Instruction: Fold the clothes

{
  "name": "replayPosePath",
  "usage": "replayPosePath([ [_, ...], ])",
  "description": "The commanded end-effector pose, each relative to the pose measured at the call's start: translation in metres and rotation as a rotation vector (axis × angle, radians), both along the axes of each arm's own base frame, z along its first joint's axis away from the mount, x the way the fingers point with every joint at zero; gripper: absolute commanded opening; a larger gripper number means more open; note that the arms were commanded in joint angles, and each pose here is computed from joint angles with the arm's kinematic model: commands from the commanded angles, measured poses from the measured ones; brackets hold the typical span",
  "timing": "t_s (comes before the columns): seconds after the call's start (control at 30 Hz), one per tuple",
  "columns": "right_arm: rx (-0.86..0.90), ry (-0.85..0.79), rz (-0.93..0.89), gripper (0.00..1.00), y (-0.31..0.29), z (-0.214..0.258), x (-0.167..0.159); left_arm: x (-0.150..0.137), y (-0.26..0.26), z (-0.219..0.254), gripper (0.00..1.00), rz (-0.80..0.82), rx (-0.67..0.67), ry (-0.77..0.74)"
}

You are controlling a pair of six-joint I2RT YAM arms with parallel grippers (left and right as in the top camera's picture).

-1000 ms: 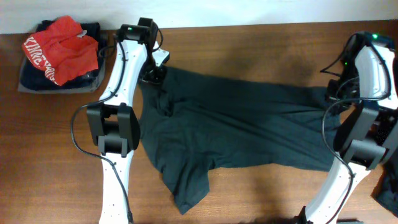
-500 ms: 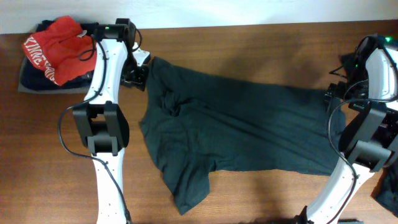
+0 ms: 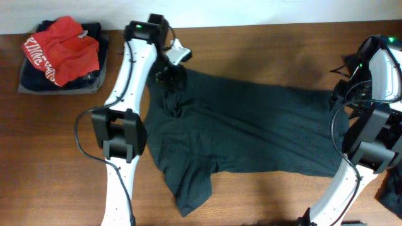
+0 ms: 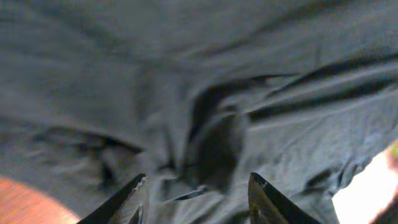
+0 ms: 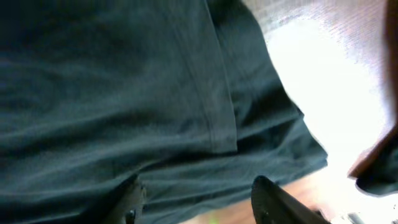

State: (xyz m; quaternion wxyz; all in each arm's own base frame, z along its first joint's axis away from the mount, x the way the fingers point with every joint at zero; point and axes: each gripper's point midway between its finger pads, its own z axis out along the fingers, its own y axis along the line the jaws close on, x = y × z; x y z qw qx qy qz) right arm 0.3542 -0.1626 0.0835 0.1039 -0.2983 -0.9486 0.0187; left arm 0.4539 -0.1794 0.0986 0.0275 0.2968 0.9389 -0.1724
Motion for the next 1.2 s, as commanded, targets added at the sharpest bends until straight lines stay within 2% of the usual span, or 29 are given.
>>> replayPosePath([
  [0.0, -0.009, -0.035, 0.001, 0.59, 0.002, 0.007, 0.005, -0.011, -0.025, 0.02, 0.48, -0.065, -0.041, -0.032],
  [0.17, -0.006, -0.027, 0.001, 0.59, 0.003, -0.002, 0.003, -0.01, -0.027, 0.002, 0.38, -0.062, 0.046, -0.032],
  [0.33, -0.009, -0.034, 0.001, 0.59, 0.002, -0.005, 0.004, -0.007, -0.026, -0.02, 0.24, -0.04, 0.058, -0.003],
  [0.43, -0.016, -0.051, 0.001, 0.53, 0.0, -0.006, 0.009, -0.006, -0.024, -0.029, 0.2, -0.034, 0.06, 0.004],
  [0.63, -0.039, -0.114, 0.014, 0.32, -0.006, -0.008, 0.024, -0.003, -0.003, -0.052, 0.19, 0.032, 0.126, 0.029],
  [0.97, 0.025, -0.243, 0.071, 0.32, 0.002, -0.009, 0.052, -0.01, 0.018, -0.076, 0.19, 0.065, 0.147, 0.092],
  [1.17, 0.026, -0.257, 0.072, 0.29, 0.0, -0.015, 0.058, -0.015, 0.019, -0.083, 0.19, 0.063, 0.154, 0.111],
])
